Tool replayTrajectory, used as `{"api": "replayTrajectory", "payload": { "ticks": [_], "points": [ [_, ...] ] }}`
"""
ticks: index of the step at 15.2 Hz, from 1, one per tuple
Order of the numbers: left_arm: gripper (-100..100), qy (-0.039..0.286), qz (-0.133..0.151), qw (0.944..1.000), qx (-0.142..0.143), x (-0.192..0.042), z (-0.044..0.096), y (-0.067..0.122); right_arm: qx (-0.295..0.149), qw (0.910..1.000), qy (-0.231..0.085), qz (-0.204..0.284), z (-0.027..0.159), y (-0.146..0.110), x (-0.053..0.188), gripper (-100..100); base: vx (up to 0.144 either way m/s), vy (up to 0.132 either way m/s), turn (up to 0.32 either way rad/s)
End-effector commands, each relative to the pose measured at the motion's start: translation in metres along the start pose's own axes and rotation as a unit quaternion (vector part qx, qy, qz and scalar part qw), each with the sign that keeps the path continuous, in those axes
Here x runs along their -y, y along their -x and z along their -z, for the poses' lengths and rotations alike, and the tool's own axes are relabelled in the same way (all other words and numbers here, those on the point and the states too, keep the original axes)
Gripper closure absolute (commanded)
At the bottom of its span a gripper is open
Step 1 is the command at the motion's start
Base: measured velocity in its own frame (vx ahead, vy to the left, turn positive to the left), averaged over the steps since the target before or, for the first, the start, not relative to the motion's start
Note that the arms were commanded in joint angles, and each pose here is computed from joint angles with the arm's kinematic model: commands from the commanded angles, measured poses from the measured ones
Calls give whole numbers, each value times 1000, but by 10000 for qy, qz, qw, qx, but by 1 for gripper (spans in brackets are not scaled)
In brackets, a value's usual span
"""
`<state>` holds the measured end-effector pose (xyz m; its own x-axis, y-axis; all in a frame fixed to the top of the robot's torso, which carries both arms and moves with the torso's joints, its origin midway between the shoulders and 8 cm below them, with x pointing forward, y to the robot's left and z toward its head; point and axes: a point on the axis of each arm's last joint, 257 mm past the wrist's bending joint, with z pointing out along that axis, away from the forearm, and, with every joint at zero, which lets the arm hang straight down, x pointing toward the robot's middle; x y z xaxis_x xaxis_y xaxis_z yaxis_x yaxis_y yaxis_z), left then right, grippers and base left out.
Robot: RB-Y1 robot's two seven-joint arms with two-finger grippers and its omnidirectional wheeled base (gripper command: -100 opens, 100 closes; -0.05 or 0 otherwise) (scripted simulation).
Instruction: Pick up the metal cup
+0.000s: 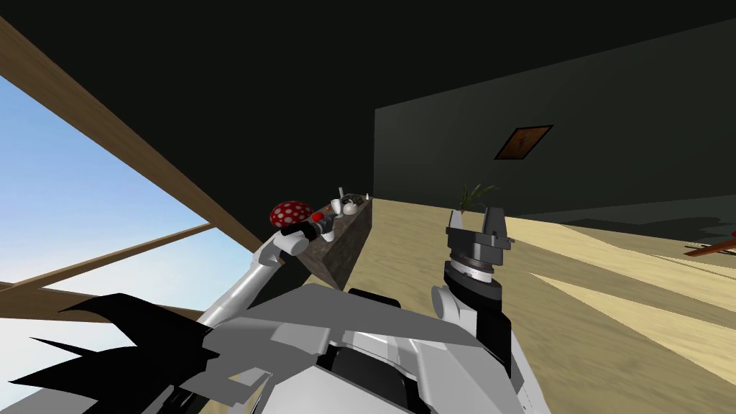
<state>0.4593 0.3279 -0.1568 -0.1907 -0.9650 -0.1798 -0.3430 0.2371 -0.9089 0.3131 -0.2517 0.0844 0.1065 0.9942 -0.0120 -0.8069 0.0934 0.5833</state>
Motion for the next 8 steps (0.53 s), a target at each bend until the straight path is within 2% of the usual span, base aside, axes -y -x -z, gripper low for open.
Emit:
{"api": "replayTrajectory", "payload": {
  "ticks": [1, 8],
  "points": [
    [-100, 232, 9, 9997, -44, -10, 0, 0, 0, 10000, 0, 0, 0, 0, 0, 0, -8, 14, -19],
    [-100, 811, 36, 9964, -234, -26, 4, 2, 0, 10000, 0, 0, 0, 0, 0, 0, -6, 15, -19]
  ]
}}
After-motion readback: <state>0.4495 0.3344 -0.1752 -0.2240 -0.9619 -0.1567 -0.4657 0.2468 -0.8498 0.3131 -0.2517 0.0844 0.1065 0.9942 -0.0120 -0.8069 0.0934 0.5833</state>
